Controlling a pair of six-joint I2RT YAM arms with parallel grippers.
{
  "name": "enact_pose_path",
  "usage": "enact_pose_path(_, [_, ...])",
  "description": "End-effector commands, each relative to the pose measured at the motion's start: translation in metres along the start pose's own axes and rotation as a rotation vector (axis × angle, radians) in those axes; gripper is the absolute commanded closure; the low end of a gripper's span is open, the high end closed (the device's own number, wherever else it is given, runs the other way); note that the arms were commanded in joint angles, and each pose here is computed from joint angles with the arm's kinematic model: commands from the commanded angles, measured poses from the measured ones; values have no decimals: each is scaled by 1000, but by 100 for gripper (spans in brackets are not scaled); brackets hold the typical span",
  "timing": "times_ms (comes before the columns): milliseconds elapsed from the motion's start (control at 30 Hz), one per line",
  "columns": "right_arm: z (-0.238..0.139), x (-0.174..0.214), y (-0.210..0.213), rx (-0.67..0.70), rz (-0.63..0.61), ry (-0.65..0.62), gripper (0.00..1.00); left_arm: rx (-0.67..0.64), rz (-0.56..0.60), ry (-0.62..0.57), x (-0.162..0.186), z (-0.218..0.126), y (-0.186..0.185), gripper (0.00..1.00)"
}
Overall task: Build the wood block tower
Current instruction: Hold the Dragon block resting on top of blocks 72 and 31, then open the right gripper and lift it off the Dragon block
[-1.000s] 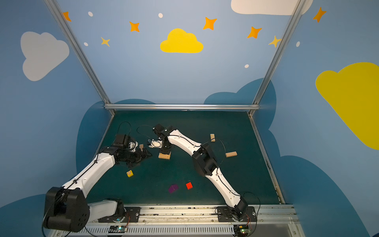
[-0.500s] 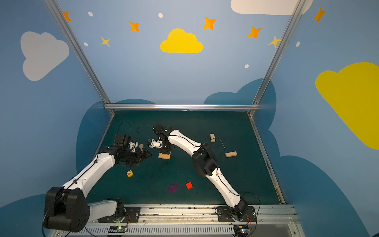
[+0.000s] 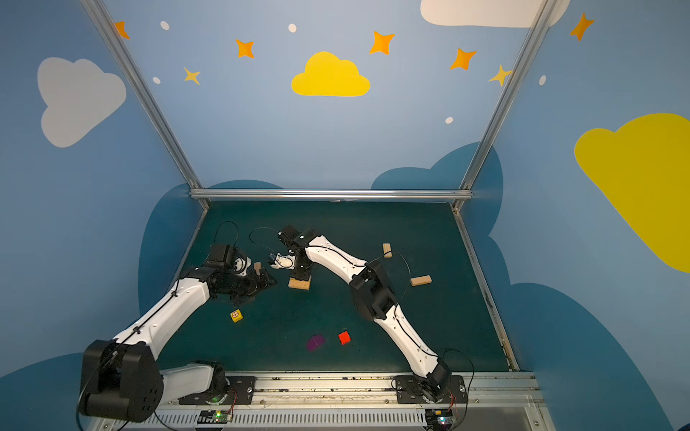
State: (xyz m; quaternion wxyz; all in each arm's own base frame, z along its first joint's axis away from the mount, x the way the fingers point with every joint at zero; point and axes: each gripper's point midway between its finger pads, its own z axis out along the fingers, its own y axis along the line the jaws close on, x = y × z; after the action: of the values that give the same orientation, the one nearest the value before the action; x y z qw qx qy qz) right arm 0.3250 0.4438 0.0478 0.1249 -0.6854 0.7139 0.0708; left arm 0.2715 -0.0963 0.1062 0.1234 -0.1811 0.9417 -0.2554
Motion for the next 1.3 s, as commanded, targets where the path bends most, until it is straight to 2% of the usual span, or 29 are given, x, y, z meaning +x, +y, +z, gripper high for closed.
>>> enact_pose_path(0, [5, -2, 1, -9, -11, 3, 72, -2, 8, -7, -4, -4, -2, 2])
enact_pose_path(233, [6, -1, 0, -3, -13, 9, 71, -1, 8, -5, -3, -4, -2, 2])
enact_pose_path(600, [-2, -7, -2, 10, -8, -19, 63, -5, 7, -6, -3, -3, -1, 2])
enact_pose_path(833, [-8, -10, -4, 24, 1, -29, 47, -7, 8, -9, -3, -4, -1, 1])
enact_pose_path(1267, [-33, -30, -8, 37, 20, -126, 29, -21, 11, -17, -5, -6, 1, 2])
